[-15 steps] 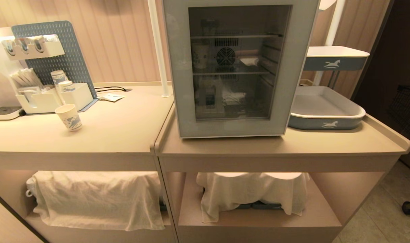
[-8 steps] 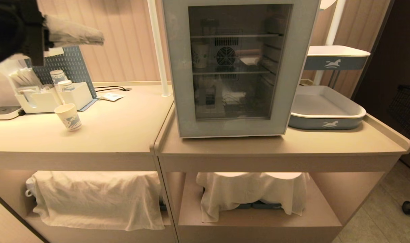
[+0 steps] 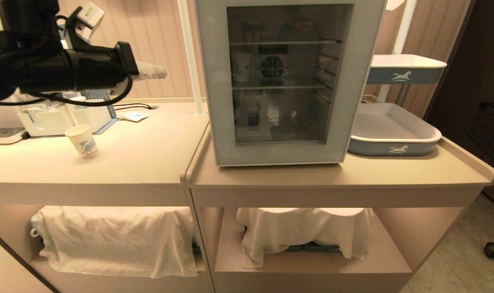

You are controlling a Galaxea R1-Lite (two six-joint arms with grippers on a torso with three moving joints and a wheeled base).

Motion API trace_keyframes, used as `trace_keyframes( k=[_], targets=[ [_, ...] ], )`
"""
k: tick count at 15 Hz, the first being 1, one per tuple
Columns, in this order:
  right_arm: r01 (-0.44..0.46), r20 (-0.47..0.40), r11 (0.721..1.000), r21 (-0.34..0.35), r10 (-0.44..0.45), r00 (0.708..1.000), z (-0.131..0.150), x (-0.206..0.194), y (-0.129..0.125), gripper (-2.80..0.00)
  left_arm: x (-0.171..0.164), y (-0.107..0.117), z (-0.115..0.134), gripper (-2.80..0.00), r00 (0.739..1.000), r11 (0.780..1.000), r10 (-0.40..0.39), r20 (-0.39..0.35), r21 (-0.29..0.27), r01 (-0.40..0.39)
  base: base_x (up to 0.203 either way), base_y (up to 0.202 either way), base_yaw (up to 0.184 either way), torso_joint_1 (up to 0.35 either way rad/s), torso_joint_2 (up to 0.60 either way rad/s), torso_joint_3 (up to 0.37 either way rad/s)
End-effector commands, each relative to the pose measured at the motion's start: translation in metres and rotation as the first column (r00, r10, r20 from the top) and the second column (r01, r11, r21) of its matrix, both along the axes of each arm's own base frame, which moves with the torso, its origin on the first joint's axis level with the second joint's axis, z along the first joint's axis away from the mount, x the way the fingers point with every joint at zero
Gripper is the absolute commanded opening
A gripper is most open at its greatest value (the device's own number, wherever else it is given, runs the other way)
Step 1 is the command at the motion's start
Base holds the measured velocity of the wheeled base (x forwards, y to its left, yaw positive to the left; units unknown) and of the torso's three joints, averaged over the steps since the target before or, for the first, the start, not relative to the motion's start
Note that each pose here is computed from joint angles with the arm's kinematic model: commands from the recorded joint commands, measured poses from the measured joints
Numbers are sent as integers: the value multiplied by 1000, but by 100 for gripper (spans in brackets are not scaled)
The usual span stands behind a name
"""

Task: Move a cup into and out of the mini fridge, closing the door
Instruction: Open the freezer door

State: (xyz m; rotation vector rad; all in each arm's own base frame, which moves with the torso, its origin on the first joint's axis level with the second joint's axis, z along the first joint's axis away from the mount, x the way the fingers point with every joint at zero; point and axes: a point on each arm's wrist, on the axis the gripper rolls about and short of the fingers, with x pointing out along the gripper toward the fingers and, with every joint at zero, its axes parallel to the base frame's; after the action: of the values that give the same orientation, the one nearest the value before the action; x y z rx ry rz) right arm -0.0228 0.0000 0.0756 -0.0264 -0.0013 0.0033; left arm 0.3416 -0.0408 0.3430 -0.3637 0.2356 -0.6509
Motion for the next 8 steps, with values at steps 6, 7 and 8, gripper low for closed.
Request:
trace_keyframes(
  k=[6, 7, 8],
  targets=[
    [0, -1, 1000, -2, 0, 1000, 0, 0, 0, -280, 33, -34, -41, 0, 996, 998, -61, -61, 13, 62, 0, 0, 0, 0, 0, 0],
    [-1, -1, 1000, -2, 1, 1000, 0, 0, 0, -280, 36, -39, -45, 0, 996, 997, -71, -61, 14, 72, 0, 0, 0, 0, 0, 0],
    [0, -1, 1000, 0, 0, 1000, 0, 0, 0, -280, 36, -46, -44, 0, 995, 996, -89, -44, 11, 90, 0, 0, 0, 0, 0, 0]
  ],
)
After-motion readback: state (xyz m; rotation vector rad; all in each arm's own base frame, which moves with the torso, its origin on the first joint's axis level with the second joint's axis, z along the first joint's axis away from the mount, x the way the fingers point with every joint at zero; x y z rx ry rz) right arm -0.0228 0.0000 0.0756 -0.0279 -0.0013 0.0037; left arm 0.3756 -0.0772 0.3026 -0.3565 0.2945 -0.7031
